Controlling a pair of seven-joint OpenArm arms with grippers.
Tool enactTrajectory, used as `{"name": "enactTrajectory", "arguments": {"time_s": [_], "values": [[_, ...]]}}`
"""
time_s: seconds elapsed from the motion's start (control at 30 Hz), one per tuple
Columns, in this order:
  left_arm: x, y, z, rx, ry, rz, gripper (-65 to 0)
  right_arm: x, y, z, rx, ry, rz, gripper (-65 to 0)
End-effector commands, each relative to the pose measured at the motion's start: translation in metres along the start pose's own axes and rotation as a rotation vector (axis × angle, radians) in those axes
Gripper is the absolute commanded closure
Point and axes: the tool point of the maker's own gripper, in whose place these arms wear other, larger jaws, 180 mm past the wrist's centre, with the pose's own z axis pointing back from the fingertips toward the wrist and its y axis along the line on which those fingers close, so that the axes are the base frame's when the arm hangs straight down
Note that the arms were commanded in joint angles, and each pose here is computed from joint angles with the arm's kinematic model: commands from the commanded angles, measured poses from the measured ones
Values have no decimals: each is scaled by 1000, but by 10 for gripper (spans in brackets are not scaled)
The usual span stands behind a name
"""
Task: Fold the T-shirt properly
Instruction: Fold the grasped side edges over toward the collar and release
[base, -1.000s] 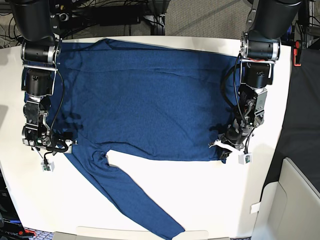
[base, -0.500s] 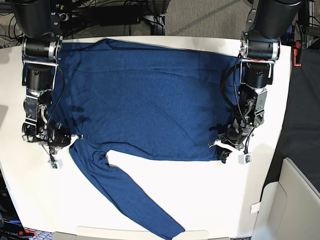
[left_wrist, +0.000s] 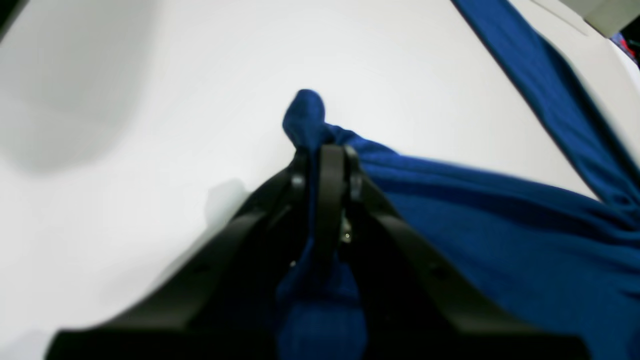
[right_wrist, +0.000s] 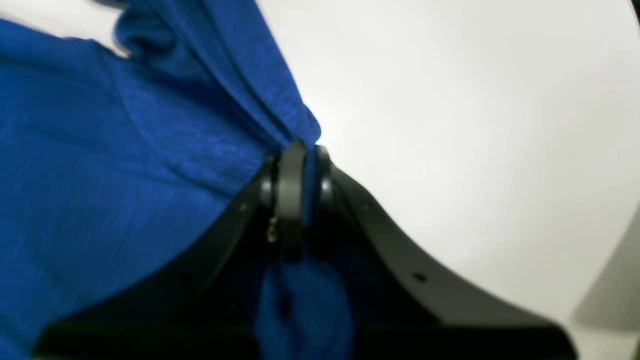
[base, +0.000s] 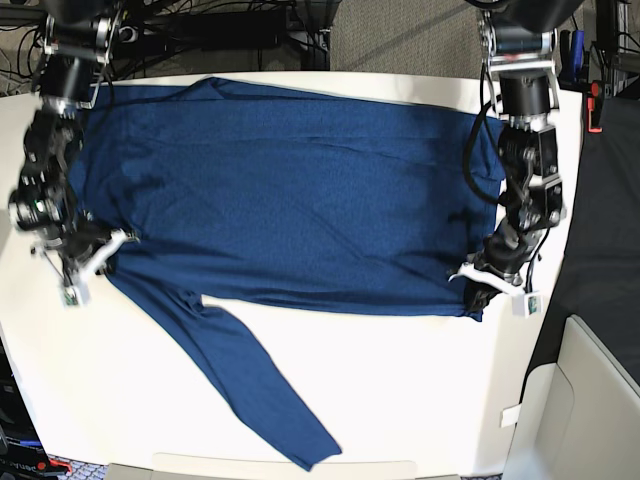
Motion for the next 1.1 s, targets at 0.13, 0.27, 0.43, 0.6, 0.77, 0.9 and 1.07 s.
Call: {"name": "enactTrajectory", "arguments": {"time_s": [0.13, 0.27, 0.43, 0.6, 0.77, 0.9, 1.07], "values": [[24, 3, 33, 7, -71, -32, 0, -5, -16, 38, 36, -106, -111, -4], [16, 14, 59, 40, -66, -46, 0, -30, -24, 65, 54, -131, -214, -4], [-1, 13, 80, 47, -45, -72, 0, -46, -23, 92, 57, -139, -230, -4], [-17, 14, 97, 55, -19, -89, 0, -55, -23, 118, 35, -144, -211, -4], [-24, 16, 118, 71, -11, -109, 0, -60, -22, 133, 25, -147, -203, -4], [-35, 18, 123, 79, 16, -110, 0, -66, -21, 134, 24, -131, -203, -4], [-48, 23, 120, 87, 49, -95, 0, -69, -19, 133, 29, -118, -200, -6]]}}
